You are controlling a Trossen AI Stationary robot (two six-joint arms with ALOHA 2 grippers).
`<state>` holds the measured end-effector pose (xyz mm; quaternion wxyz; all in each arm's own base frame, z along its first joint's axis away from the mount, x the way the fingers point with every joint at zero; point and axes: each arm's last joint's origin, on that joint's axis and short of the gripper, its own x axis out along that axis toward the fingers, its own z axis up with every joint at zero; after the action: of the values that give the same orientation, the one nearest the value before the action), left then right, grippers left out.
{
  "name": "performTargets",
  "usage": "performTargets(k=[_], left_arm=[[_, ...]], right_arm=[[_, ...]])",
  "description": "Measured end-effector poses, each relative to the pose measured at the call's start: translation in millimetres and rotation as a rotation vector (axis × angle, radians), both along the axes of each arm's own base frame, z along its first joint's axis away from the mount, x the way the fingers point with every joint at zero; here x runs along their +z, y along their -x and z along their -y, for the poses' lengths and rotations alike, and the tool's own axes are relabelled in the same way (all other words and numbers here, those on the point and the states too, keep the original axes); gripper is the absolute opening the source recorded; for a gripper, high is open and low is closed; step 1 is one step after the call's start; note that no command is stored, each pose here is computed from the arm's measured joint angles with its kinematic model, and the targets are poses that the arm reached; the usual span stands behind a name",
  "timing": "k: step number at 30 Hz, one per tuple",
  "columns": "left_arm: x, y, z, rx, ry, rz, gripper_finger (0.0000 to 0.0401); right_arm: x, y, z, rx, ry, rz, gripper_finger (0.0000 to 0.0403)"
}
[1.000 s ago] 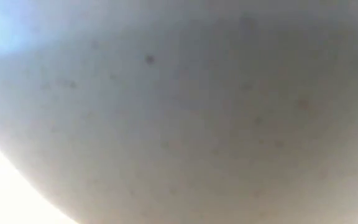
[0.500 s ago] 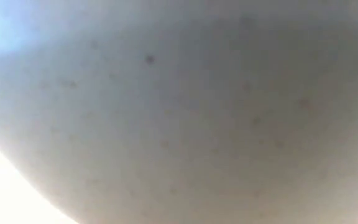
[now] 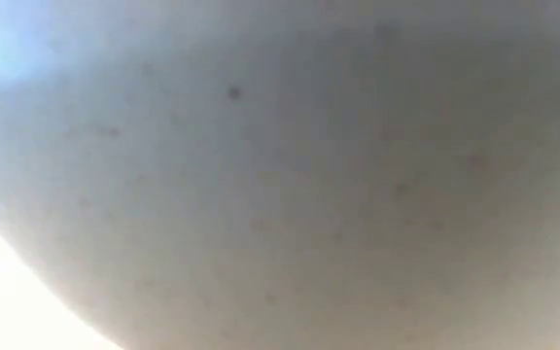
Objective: Nest bowls inside each other
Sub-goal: Stack the gray bowl on top of the white bowl
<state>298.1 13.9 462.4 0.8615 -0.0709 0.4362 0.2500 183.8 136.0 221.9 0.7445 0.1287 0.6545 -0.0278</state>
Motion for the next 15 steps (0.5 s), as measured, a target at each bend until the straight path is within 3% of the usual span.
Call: performTargets(k=[15], left_arm=[[0,0,-3,-0.003,-0.015,-0.008,0.0184]], right_arm=[[-6,-9,14,-0.021,0.004,0.017,0.0067]])
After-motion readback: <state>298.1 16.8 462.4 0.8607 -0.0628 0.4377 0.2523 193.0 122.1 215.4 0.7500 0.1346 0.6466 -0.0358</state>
